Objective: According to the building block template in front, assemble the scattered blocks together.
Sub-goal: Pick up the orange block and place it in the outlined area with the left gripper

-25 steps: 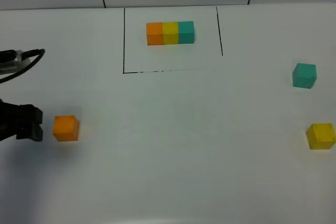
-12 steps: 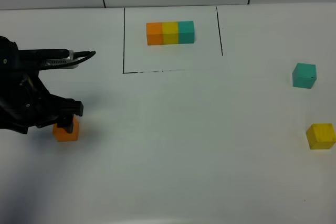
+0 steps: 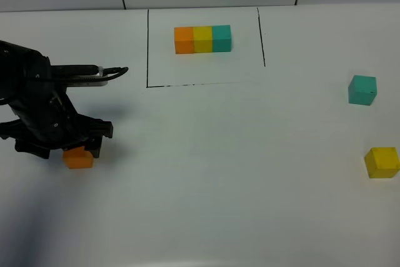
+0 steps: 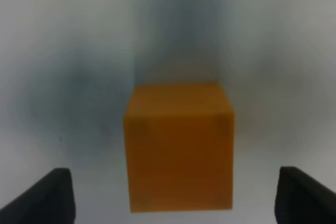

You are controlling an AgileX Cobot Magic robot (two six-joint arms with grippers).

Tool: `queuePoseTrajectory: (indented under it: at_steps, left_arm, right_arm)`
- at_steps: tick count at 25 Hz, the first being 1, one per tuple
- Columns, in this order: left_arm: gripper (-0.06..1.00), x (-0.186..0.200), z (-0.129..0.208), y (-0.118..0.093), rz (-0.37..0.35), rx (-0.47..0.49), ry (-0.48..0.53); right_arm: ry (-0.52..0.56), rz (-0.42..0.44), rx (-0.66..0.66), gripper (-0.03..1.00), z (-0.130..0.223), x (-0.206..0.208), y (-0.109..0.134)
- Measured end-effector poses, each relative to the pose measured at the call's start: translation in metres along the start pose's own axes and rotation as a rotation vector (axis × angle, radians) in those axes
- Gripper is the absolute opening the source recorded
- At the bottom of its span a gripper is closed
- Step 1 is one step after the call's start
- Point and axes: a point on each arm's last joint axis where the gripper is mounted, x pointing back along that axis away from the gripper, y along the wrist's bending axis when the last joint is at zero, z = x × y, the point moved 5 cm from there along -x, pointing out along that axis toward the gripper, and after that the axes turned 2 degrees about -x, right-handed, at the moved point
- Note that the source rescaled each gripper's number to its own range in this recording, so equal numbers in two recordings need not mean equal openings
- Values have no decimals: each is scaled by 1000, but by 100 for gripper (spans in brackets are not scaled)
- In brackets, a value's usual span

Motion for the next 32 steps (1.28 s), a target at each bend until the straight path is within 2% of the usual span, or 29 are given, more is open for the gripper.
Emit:
queuePoseTrajectory:
  at_steps: [6,8,9,10,12,13,14,19,21,23,25,28,32]
  left_arm:
    - [99,-20,-2,-2,-2,-6,25]
    - [93,-22,-1,-2,-3,-7,31]
    - [83,-22,-1,-2,-4,-8,30]
    - [70,-22,-1,-2,-4,-8,29]
    - [33,-22,-3,-2,-3,-7,24]
    - [6,-21,-4,-3,-2,-7,22]
    - [0,-20,-5,-2,-3,-8,21]
    - [0,-8,-13,-1,-21,-84,46]
    - [0,1,-19,-4,-23,-161,55]
    - [0,12,-26,-12,-21,-299,55]
    - [0,23,-29,-26,-13,-502,54]
    - [0,38,-36,-50,0,-748,48]
    - [0,50,-49,-80,0,-942,52]
  right_arm:
    - [0,0,0,72,0,0,0]
    - [0,0,0,72,0,0,0]
    - [0,0,0,72,0,0,0]
    - [0,0,0,72,0,0,0]
    - [0,0,0,72,0,0,0]
    - [0,0,0,72,0,0,0]
    - [0,0,0,72,0,0,0]
    - [0,0,0,72,0,0,0]
    - [0,0,0,72,0,0,0]
    - [0,0,0,72,0,0,0]
    - [0,0,0,72,0,0,0]
    - [0,0,0,72,0,0,0]
    - [0,0,0,72,0,0,0]
